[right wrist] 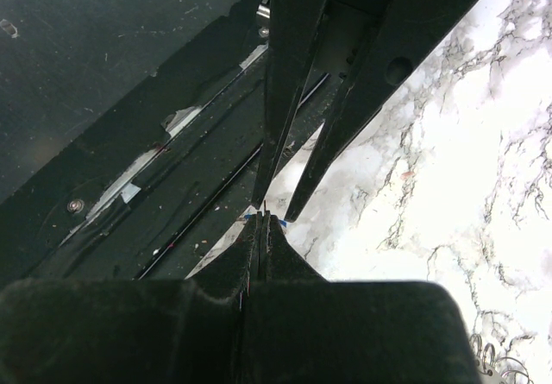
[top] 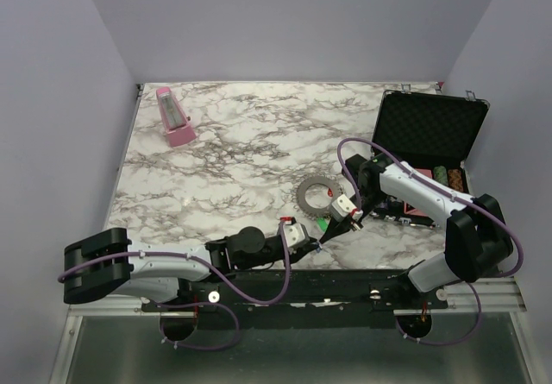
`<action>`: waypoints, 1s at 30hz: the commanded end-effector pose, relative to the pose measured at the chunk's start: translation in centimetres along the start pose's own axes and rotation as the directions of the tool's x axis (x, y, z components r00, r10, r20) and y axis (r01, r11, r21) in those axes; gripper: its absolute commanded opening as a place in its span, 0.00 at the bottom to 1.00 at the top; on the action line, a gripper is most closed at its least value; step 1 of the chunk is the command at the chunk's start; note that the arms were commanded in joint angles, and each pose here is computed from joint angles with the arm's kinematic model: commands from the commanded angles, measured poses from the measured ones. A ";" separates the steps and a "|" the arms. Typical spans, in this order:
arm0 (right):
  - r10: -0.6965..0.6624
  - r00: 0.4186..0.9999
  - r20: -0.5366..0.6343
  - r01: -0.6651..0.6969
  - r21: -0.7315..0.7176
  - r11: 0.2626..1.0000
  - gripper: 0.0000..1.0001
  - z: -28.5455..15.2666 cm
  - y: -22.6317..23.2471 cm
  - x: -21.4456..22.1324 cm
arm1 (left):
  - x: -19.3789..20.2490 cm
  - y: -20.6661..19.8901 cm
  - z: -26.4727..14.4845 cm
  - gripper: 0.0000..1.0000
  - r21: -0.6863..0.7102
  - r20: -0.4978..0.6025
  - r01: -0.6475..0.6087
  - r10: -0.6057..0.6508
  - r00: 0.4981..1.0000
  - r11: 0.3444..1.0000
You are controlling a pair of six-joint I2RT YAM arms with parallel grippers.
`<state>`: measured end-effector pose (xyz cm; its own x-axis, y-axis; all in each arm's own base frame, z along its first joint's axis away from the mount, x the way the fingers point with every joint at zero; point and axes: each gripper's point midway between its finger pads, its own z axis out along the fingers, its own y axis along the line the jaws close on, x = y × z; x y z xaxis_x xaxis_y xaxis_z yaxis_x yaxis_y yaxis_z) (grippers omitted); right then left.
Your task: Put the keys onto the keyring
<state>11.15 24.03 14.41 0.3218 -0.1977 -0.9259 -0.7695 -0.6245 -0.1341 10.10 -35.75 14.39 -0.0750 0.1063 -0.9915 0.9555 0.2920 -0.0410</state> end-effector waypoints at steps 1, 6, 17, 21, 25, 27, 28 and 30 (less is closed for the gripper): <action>-0.053 0.998 0.026 0.052 0.027 0.998 0.00 -0.2 -1.0 -1.2 | -1.4 0.2 -0.4 0.27 -0.023 0.049 0.016 -0.015 0.999 1.000; -0.043 0.999 0.025 0.042 0.030 0.999 0.01 -0.2 -1.0 -1.2 | -1.3 -0.2 -0.5 0.26 -0.010 0.043 0.021 -0.021 0.999 1.000; -0.025 0.999 0.027 0.024 0.046 0.999 0.01 -0.4 -1.4 -1.5 | -0.2 -0.5 -0.6 0.24 0.001 -0.005 0.031 -0.031 1.000 1.000; -0.023 0.999 0.028 0.022 0.049 0.999 0.01 -0.4 -1.4 -1.5 | -0.4 -0.5 -0.4 0.23 -0.002 -0.006 0.031 -0.031 1.000 1.000; -0.021 0.999 0.033 0.019 0.050 0.999 0.01 -0.4 -1.4 -1.6 | -0.5 -0.5 -0.1 0.21 -0.001 -0.010 0.032 -0.032 0.999 0.999; -0.018 0.999 0.033 0.016 0.049 0.999 0.00 -0.3 -1.4 -1.6 | -0.5 -0.4 -0.1 0.20 -0.007 -0.009 0.034 -0.034 0.999 0.999; -0.019 0.999 0.032 0.017 0.052 0.999 0.01 -0.4 -1.4 -1.6 | -0.6 -0.4 -0.1 0.20 -0.008 -0.006 0.035 -0.035 0.999 0.999; -0.018 0.999 0.034 0.016 0.054 0.998 0.01 -0.4 -1.5 -1.5 | -0.6 -0.3 0.0 0.20 -0.013 -0.006 0.034 -0.034 0.999 0.999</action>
<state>11.55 24.39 14.83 0.2970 -0.2073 -0.9321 -0.7889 -0.6032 -0.1172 9.69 -35.35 14.14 -0.1063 0.1213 -0.9869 0.9521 0.2985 -0.0659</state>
